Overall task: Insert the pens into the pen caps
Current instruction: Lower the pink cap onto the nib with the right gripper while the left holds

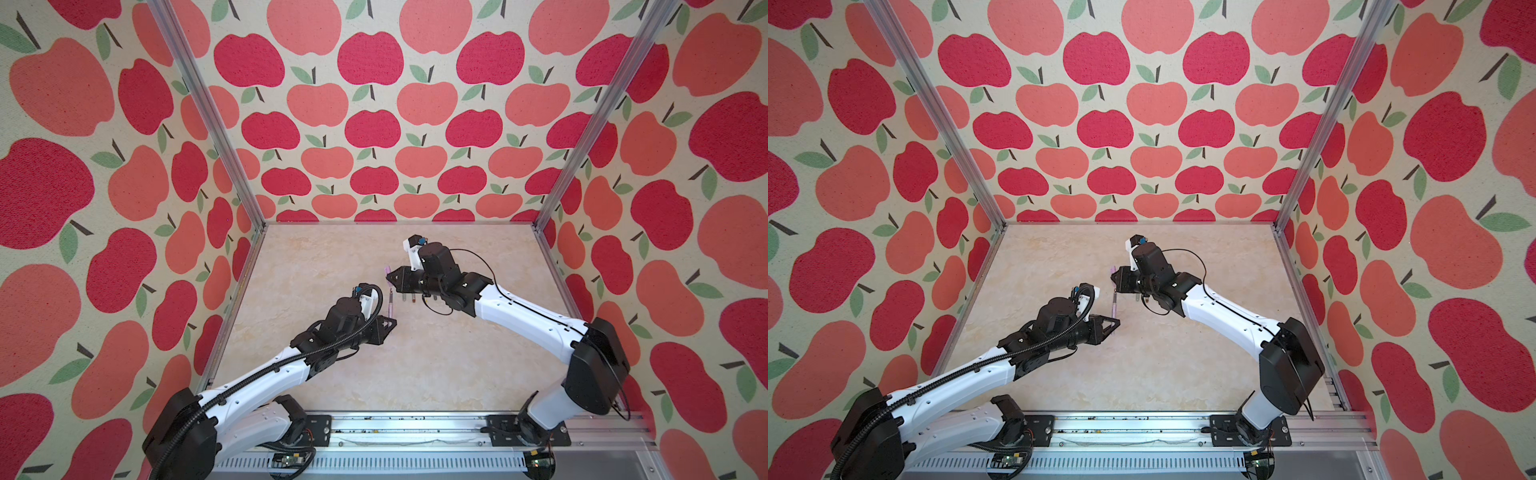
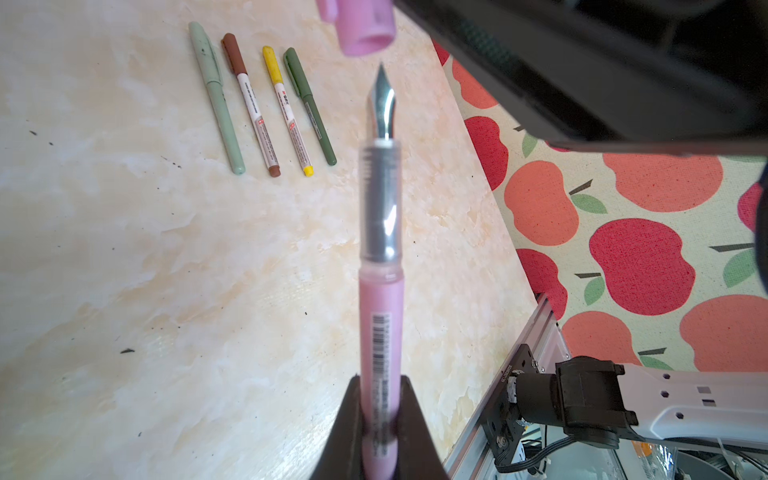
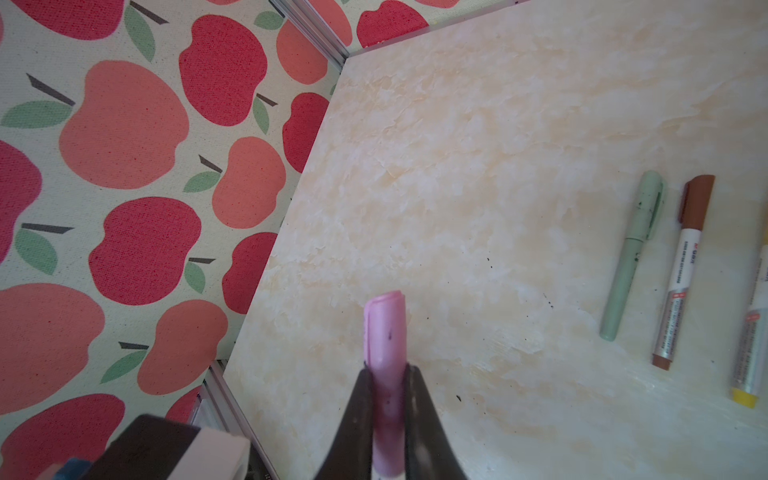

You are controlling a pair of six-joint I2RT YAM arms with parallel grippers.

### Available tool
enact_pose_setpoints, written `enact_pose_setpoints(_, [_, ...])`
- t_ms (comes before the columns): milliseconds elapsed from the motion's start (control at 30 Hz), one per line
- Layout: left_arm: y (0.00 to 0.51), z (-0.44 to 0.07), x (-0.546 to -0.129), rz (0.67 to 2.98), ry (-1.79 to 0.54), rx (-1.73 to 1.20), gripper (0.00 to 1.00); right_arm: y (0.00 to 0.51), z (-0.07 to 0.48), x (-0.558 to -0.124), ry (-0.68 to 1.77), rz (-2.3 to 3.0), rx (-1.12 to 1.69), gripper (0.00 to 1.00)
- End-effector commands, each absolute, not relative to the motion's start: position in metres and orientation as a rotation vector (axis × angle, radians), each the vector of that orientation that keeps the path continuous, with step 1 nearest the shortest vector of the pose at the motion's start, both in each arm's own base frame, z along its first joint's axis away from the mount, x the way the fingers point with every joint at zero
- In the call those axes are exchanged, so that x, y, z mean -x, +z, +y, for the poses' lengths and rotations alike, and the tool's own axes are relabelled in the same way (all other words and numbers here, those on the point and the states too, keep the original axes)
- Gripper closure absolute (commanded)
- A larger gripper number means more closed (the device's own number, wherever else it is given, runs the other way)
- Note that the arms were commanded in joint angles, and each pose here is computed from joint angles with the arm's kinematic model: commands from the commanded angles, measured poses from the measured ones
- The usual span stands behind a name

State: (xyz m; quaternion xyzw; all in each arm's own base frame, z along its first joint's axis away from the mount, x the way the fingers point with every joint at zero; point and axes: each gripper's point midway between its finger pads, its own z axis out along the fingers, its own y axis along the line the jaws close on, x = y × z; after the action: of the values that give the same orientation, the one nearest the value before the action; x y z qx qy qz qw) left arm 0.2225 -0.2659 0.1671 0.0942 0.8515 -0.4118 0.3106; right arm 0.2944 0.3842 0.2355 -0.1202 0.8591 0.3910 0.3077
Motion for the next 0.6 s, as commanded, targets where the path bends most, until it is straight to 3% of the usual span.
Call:
enact_pose_setpoints(0, [0.162, -0.268, -0.219, 2.247, -1.097, -0.279, 0.99, 0.248, 0.387, -0.300, 1.043, 2.240, 0.318, 0.94])
enact_pose_setpoints(567, [0.170, -0.262, -0.222, 2.212, -1.067, -0.252, 0.99, 0.223, 0.384, -0.288, 1.029, 2.297, 0.323, 0.94])
